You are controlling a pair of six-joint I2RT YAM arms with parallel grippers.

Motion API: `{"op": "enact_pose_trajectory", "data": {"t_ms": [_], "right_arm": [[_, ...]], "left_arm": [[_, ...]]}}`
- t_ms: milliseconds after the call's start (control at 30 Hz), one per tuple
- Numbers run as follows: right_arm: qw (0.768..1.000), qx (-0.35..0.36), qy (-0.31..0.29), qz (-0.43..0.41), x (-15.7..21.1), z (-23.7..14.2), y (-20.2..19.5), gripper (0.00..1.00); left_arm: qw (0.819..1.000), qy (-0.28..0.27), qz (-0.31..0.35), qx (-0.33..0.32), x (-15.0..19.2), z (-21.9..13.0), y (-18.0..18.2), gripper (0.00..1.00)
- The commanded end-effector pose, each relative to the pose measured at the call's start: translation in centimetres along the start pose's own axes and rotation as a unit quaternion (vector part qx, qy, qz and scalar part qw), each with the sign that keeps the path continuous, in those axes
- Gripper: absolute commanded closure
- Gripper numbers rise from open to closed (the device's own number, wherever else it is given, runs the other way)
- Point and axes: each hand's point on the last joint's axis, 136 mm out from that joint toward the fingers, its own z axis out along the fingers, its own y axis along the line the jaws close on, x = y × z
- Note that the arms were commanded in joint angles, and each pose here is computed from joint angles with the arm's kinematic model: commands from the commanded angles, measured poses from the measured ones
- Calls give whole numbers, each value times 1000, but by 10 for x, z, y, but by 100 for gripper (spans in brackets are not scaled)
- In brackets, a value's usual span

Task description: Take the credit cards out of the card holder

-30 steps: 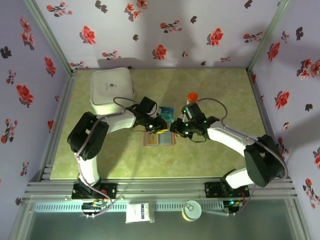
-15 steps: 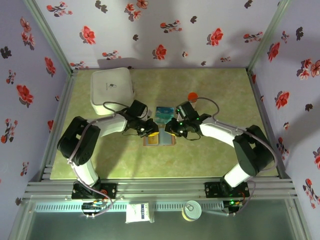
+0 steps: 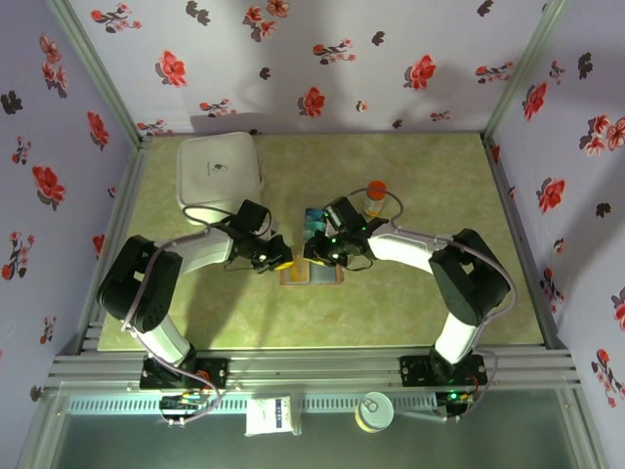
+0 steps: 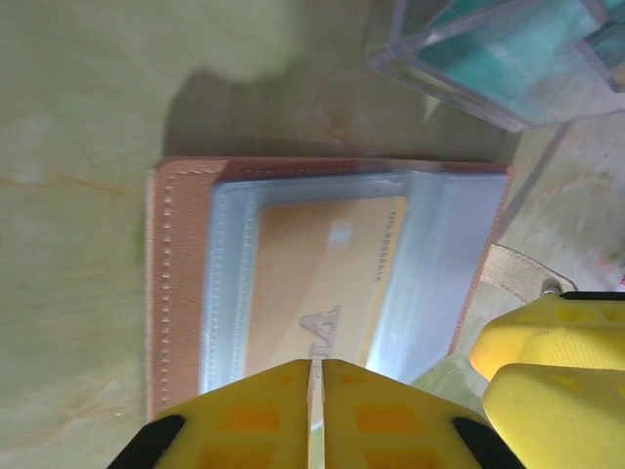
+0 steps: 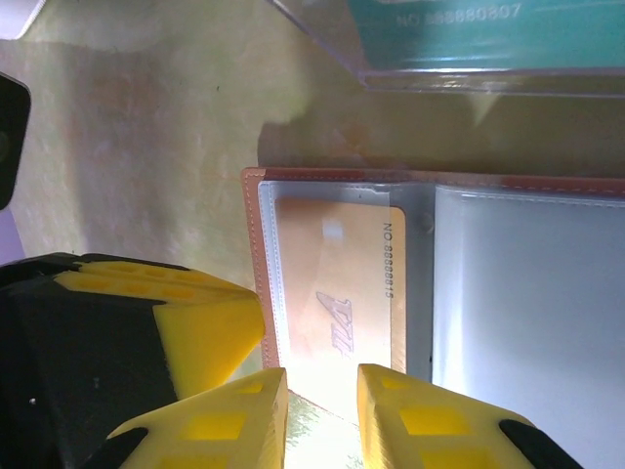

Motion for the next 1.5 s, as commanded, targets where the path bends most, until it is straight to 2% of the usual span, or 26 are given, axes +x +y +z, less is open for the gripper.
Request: {"op": "enact_pose_trajectory", "data": {"t_ms": [0, 800, 1133, 1467], "right_arm": [[1000, -15, 2, -2, -3, 6, 11, 74], [1000, 5, 28, 3, 5, 31, -6, 76], [998, 64, 25, -14, 8, 26, -26, 76], [997, 70, 11, -25, 5, 18, -23, 77]], "left_arm": [[1000, -2, 12, -14, 1, -5, 8, 91], [999, 19, 3, -45, 7, 12, 33, 100], [999, 19, 3, -48, 8, 11, 34, 99], [999, 13, 5, -44, 6, 9, 31, 99]]}}
